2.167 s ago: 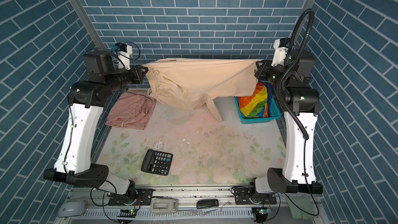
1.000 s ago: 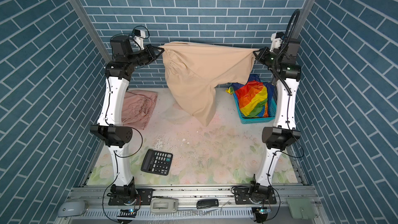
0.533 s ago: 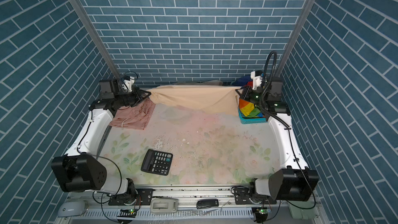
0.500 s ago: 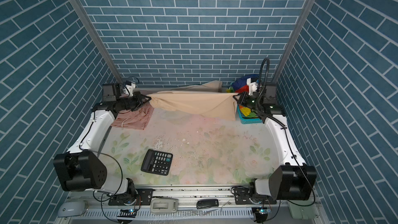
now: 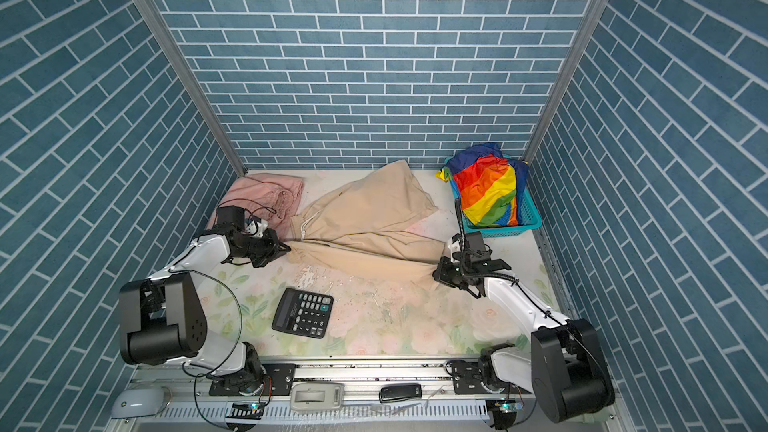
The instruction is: Fold and stack the shorts
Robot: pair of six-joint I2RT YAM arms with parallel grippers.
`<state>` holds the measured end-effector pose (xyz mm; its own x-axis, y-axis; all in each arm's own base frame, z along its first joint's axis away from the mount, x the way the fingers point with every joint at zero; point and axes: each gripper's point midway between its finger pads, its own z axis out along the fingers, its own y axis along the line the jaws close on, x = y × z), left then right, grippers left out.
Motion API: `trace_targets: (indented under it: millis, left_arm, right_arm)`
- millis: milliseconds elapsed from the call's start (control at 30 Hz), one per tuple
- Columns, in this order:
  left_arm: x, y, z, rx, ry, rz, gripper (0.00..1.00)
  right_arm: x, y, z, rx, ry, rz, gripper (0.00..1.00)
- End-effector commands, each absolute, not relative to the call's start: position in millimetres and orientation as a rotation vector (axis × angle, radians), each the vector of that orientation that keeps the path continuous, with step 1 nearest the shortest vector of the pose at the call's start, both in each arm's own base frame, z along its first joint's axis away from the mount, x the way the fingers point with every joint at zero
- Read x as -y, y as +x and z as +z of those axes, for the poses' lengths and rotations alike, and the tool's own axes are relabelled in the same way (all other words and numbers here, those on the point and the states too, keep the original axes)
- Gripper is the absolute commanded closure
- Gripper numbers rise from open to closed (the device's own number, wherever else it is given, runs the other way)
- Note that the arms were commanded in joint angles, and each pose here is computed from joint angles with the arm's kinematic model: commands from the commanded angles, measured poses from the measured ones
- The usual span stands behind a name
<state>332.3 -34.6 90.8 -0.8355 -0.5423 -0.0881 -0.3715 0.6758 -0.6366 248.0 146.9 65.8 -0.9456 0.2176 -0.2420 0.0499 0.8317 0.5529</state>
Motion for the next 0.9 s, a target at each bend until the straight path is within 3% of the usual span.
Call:
trace_targets:
  millis: [0,67,267,400,500,667,867]
  left_arm:
    - [24.8,327.3,83.1,-2.636,-0.769,-0.880,0.80]
    - [25.7,325.5,86.3,-2.646,-0.747,-0.885,0.68]
    - [-9.9,334.6,124.4,-2.649,-0.638,-0.560,0.03]
    - [-31.2,352.8,161.6,-2.570,-0.624,-0.414,0.01]
    - [-17.4,377.1,181.7,-2.431,-0.656,-0.578,0.00]
    - [27.0,415.7,175.2,-2.424,-0.621,-0.783,0.00]
    - [88.7,427.8,147.6,-2.555,-0.493,-0.867,0.00]
  right_arm:
    - [-132.4,244.0,41.4,-2.784,0.297,0.682,1.00]
    - [-136.9,241.0,38.1,-2.807,0.264,0.695,0.93]
    - [-143.7,264.6,92.8,-2.722,0.090,0.671,0.48]
    - [-139.7,303.3,156.9,-2.590,-0.001,0.557,0.21]
    - [-148.5,343.6,175.3,-2.551,-0.023,0.531,0.02]
    - [-182.5,419.8,176.7,-2.503,-0.043,0.597,0.01]
    - [-196.3,487.3,130.9,-2.563,-0.067,0.491,0.01]
